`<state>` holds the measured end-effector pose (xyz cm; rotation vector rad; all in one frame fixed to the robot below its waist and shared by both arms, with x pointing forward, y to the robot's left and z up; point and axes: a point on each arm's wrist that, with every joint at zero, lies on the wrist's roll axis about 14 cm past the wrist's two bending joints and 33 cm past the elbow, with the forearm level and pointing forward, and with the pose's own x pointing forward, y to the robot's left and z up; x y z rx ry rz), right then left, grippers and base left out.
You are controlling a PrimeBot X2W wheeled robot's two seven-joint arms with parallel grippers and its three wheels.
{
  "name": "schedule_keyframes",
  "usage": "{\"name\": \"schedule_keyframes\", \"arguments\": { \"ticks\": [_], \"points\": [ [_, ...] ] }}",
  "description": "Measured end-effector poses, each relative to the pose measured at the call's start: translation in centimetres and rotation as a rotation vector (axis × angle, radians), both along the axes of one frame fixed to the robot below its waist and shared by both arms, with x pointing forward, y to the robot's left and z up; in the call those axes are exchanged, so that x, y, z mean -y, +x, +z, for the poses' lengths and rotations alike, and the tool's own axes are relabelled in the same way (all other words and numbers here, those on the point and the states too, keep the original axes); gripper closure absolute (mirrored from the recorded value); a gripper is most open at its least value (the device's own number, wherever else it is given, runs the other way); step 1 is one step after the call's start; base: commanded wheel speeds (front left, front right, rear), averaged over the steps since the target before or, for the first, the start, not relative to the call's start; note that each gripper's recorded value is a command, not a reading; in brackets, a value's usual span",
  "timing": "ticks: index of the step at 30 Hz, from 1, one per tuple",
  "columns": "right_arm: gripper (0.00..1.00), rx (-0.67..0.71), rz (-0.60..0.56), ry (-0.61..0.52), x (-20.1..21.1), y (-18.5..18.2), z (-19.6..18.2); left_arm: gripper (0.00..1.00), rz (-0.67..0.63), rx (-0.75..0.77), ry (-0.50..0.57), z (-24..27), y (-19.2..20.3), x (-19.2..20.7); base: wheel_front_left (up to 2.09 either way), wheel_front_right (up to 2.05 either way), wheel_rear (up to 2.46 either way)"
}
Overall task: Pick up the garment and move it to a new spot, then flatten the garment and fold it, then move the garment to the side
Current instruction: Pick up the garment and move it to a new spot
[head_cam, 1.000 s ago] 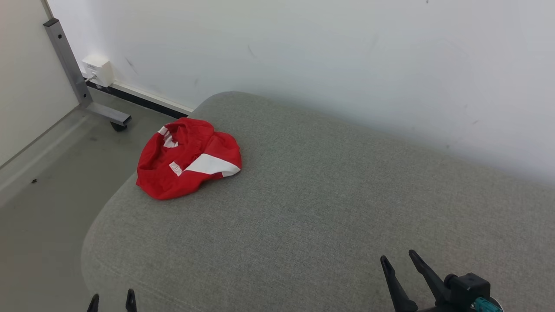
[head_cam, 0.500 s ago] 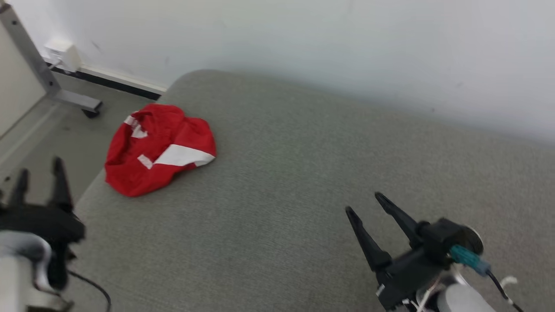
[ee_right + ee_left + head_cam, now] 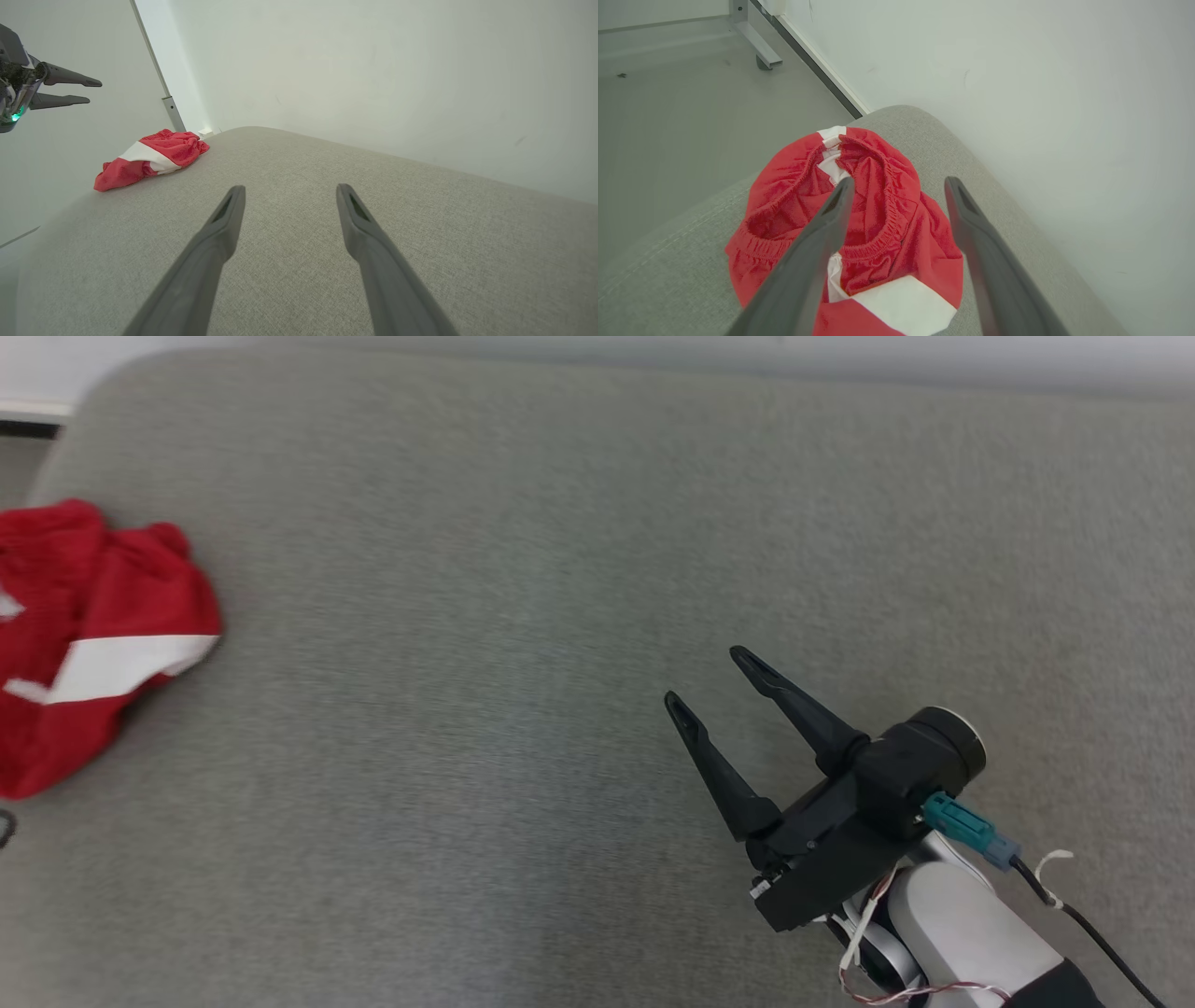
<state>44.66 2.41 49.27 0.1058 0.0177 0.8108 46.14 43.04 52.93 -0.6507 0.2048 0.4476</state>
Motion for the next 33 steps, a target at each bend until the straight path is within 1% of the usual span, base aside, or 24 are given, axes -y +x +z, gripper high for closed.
{"name": "schedule_keyframes", "arguments": {
  "ticks": [3,5,8,11,13,16,18,19,20,25,29,33],
  "points": [
    [0.00,-0.037,-0.041,-0.003,1.4,0.8,-1.9,0.00,-0.017,-0.049,-0.049,-2.2,2.7,0.8,0.00,0.00,0.00],
    [0.00,-0.062,-0.070,-0.009,2.5,1.2,-3.2,0.00,-0.045,-0.113,-0.079,-4.5,4.2,1.9,0.00,0.00,0.00],
    [0.00,-0.109,-0.116,-0.029,4.3,1.4,-5.3,0.00,-0.084,-0.223,-0.133,-8.5,5.7,4.1,0.00,0.00,0.00],
    [0.00,-0.142,-0.158,-0.043,5.8,1.4,-6.8,0.00,-0.081,-0.318,-0.187,-11.8,6.4,5.3,0.00,0.00,0.00],
    [0.00,-0.159,-0.182,-0.053,6.8,1.4,-7.5,0.00,-0.074,-0.382,-0.194,-13.9,6.3,5.8,0.00,0.00,0.00],
    [0.00,-0.174,-0.211,-0.066,7.9,1.5,-8.3,0.00,-0.074,-0.446,-0.189,-15.6,6.5,6.3,0.00,0.00,0.00],
    [0.00,-0.181,-0.227,-0.074,8.5,1.5,-8.6,0.00,-0.083,-0.499,-0.150,-16.5,6.4,6.3,0.00,0.00,0.00],
    [0.00,-0.185,-0.233,-0.078,8.8,1.5,-8.8,0.77,-0.094,-0.518,-0.124,-16.8,6.3,6.3,0.00,0.00,0.00],
    [0.00,-0.188,-0.236,-0.081,8.9,1.5,-8.9,1.00,-0.095,-0.520,-0.117,-16.8,6.3,6.3,0.00,0.00,0.00],
    [0.00,-0.182,-0.242,-0.073,8.9,1.2,-8.4,1.00,-0.129,-0.501,-0.101,-16.0,5.9,6.5,0.00,0.00,0.00],
    [0.00,-0.178,-0.246,-0.065,8.9,0.7,-7.8,1.00,-0.154,-0.452,-0.081,-14.3,6.1,6.7,0.00,0.00,0.00],
    [0.00,-0.168,-0.252,-0.040,8.6,-0.2,-6.6,1.00,-0.184,-0.367,-0.023,-10.4,6.2,6.3,0.00,0.00,0.00]
  ]
}}
